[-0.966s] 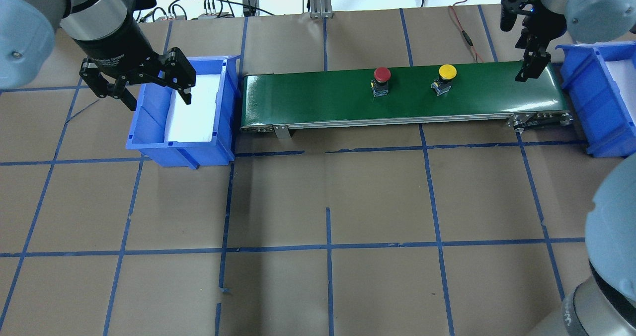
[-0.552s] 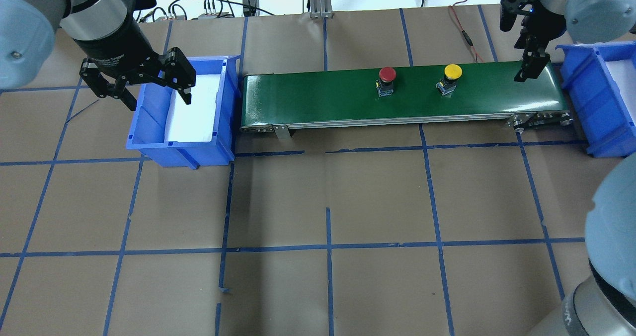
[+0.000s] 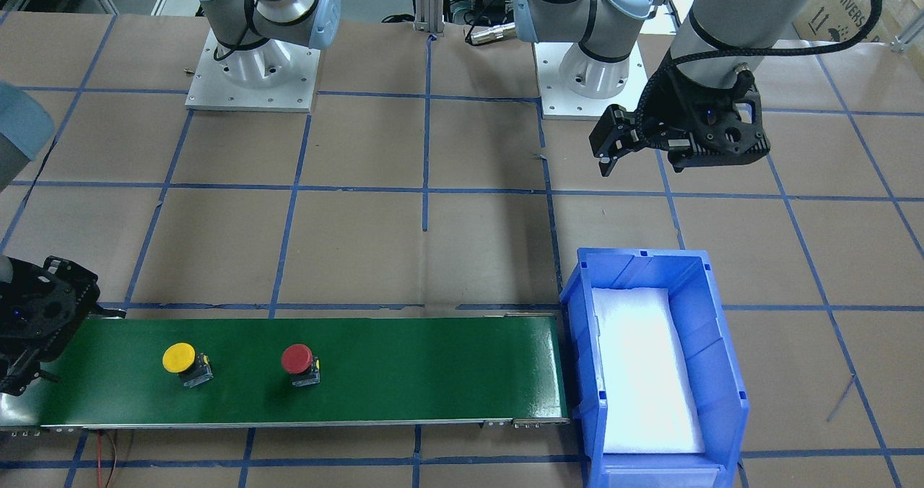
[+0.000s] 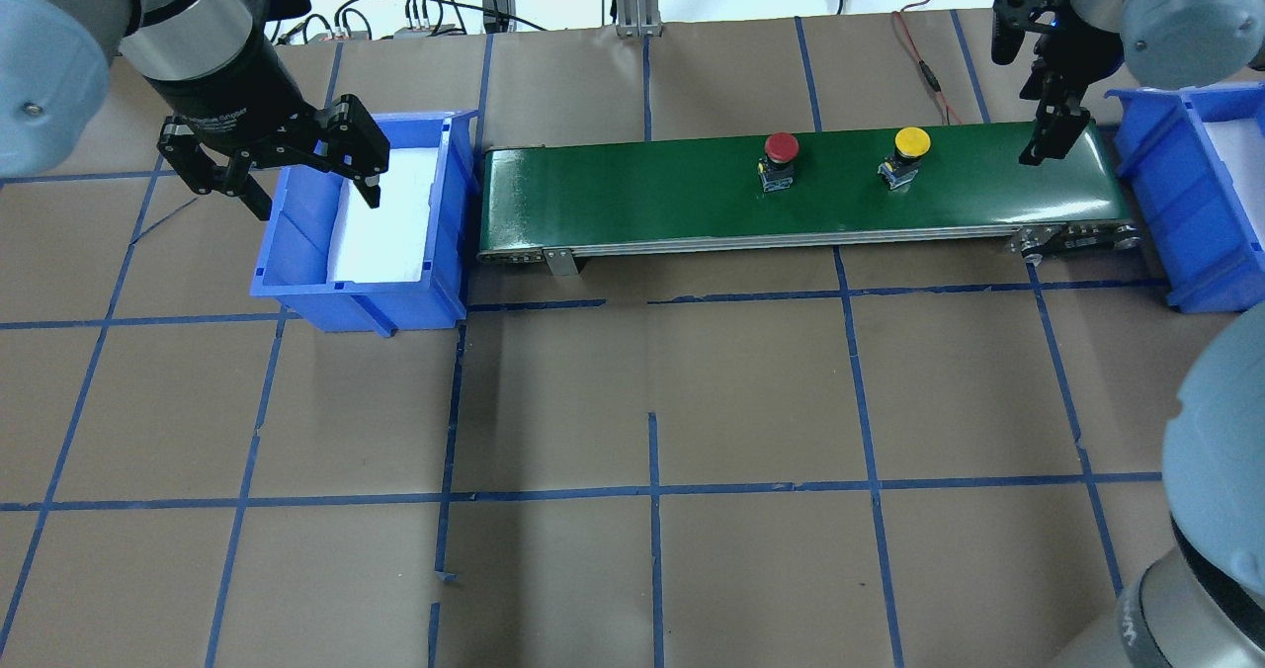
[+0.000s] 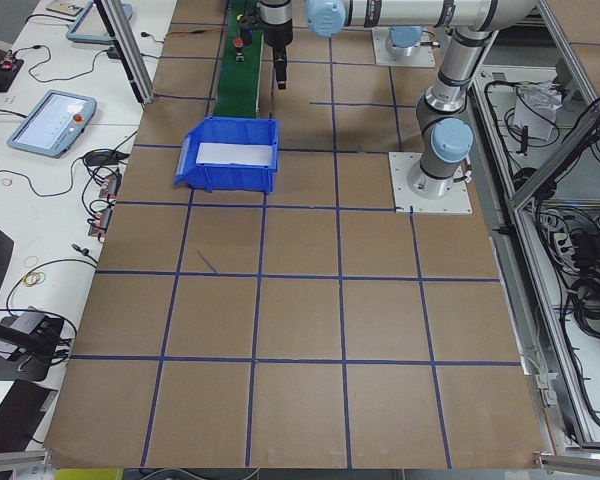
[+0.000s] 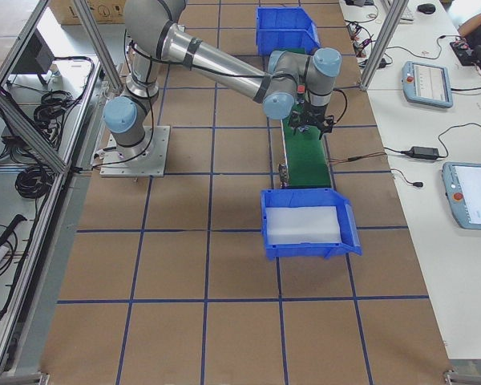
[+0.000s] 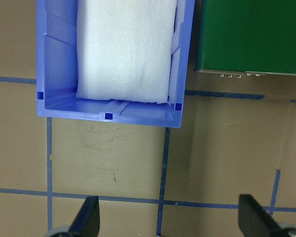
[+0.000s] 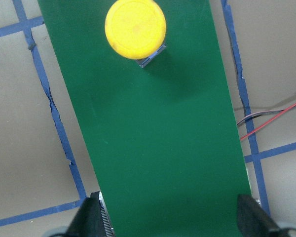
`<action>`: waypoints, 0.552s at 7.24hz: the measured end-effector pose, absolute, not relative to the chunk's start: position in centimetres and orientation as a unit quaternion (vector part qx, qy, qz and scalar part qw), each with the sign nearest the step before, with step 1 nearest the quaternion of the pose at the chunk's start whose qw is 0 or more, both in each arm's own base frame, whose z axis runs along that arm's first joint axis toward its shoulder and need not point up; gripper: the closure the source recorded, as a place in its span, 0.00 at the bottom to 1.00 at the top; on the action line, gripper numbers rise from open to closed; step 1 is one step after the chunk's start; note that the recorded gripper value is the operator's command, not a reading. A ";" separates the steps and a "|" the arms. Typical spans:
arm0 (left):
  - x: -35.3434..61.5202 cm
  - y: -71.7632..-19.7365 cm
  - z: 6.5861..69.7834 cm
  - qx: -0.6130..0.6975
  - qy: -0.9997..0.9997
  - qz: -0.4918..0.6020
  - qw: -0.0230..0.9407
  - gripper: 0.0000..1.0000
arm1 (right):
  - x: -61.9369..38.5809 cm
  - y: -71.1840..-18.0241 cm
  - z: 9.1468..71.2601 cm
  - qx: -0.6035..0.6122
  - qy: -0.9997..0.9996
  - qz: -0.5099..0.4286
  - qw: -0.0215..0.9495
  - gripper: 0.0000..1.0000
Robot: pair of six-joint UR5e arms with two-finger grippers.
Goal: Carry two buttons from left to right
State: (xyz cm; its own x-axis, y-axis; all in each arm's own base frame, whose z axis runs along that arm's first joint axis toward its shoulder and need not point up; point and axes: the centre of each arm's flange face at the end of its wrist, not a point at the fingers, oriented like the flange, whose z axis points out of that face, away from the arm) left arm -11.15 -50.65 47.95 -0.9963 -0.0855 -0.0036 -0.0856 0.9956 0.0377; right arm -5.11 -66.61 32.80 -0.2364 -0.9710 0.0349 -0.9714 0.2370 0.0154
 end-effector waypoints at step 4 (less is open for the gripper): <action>-11.2 -50.6 48.0 -0.043 0.999 0.019 0.001 0.00 | -5.4 -67.7 32.4 0.661 -0.750 0.013 0.030 0.00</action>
State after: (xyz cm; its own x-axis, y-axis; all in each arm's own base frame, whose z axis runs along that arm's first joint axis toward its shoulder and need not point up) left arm -11.15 -50.65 47.95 -0.9963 -0.0854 -0.0040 -0.0855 0.9956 0.0376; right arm -5.37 -67.73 32.39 -0.1250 -0.9902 0.0622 -0.9918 0.1264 0.0195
